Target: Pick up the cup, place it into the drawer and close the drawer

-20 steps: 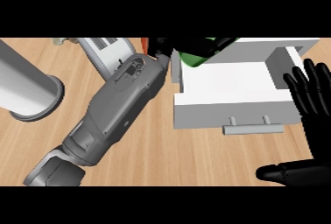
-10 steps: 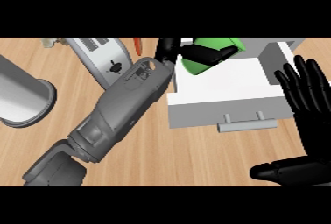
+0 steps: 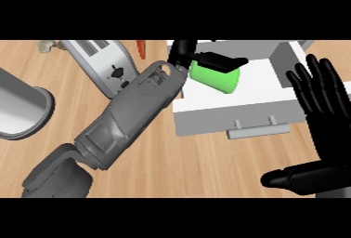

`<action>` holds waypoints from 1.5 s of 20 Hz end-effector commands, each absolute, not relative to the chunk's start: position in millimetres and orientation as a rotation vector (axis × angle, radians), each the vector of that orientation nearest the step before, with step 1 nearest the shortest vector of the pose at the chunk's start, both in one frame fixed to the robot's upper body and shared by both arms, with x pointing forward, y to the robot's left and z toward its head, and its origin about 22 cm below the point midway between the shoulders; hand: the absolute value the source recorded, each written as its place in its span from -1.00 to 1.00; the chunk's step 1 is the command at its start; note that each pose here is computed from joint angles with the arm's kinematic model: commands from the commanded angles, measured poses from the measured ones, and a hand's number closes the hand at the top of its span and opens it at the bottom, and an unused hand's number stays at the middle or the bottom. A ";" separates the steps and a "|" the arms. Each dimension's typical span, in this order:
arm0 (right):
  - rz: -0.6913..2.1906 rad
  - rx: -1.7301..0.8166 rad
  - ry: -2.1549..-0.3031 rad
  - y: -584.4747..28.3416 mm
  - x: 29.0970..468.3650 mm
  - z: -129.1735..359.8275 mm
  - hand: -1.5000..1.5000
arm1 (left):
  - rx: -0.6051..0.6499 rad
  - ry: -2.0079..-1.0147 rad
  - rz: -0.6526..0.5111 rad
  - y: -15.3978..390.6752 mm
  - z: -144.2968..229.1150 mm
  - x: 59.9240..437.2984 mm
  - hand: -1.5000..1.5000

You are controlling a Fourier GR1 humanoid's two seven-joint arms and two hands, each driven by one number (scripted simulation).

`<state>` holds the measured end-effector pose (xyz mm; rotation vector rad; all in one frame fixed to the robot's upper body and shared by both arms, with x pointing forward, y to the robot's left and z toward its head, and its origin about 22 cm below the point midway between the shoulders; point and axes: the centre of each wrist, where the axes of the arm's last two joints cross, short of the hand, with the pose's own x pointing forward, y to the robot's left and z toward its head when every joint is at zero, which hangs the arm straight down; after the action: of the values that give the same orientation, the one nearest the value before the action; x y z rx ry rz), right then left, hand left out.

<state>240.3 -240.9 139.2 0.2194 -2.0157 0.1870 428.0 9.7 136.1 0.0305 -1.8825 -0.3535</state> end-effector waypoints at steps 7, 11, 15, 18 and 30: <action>0.166 0.320 -2.044 -232.4 238.3 150.1 -1.00 | -0.097 -1.915 -0.269 5.0 133.9 421.4 -1.00; 0.128 0.324 -1.993 -240.7 242.5 141.1 -1.00 | -0.244 -1.978 -0.188 6.5 142.8 423.7 -1.00; 0.157 0.302 -1.994 -267.9 228.9 151.7 -1.00 | -0.305 -1.983 -0.131 0.7 149.0 416.5 -1.00; 0.226 0.331 -2.002 -253.8 237.2 150.8 1.00 | -0.316 -1.968 -0.089 7.6 145.8 419.7 -1.00; 0.578 0.091 -1.899 -271.7 214.7 139.2 1.00 | -0.288 -1.906 0.090 108.0 134.0 398.8 -1.00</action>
<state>214.5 -271.6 146.1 0.1489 -1.9428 0.4942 412.8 82.5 139.2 -0.2990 -1.9308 0.0677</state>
